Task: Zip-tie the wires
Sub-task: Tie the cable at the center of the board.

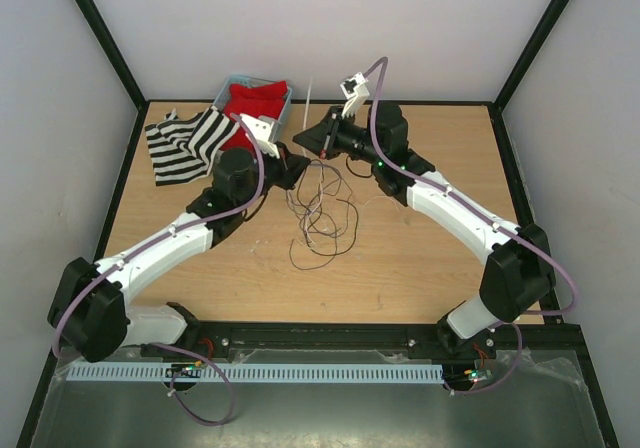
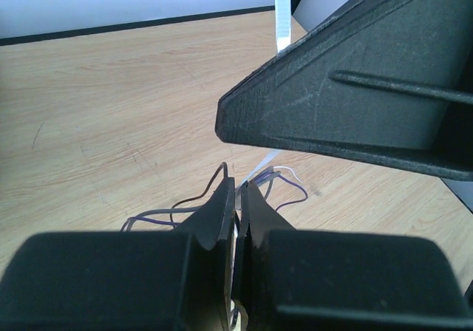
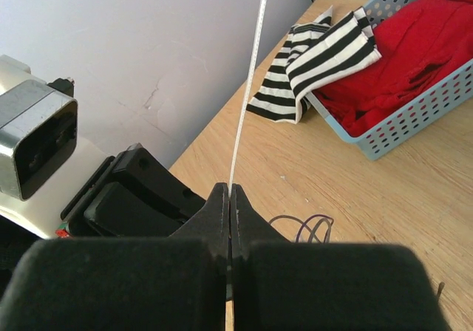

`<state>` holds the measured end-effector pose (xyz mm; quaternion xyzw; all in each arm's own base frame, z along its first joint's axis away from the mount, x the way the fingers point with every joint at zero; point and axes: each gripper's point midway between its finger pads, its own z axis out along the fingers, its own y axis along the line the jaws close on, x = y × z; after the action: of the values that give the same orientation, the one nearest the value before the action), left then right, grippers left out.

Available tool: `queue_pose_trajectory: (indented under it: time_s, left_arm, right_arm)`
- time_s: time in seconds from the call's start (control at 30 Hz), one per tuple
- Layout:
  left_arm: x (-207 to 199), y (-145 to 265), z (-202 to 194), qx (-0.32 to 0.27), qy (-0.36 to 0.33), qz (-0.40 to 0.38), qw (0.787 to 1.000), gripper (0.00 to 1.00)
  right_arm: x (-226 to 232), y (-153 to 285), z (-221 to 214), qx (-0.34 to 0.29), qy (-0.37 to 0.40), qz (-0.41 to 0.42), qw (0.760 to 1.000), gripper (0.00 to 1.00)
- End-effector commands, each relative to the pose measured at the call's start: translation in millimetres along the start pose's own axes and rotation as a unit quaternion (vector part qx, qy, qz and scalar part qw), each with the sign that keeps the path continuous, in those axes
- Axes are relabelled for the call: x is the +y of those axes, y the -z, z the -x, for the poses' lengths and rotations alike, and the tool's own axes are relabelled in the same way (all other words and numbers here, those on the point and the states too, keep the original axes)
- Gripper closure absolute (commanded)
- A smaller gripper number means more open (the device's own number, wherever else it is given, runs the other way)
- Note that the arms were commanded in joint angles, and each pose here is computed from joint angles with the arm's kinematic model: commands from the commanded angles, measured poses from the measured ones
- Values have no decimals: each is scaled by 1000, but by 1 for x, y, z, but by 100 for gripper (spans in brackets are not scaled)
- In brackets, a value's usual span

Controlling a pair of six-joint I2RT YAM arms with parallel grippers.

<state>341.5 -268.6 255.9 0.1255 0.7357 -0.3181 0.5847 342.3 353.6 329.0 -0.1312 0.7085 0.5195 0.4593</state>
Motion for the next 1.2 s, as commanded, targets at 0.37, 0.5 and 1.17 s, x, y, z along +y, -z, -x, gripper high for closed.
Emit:
queue_pose_trajectory:
  time_s: [0.37, 0.5, 1.17]
  left_arm:
    - [26, 4, -100, 135, 13, 37, 990, 99]
    - [23, 7, -75, 103, 3, 33, 994, 100]
    - [8, 46, 27, 45, 57, 47, 996, 100]
  right_arm:
    - [64, 20, 80, -100, 51, 78, 991, 100]
    - [58, 27, 78, -98, 62, 74, 991, 100]
    - [-33, 122, -35, -143, 329, -70, 931, 1]
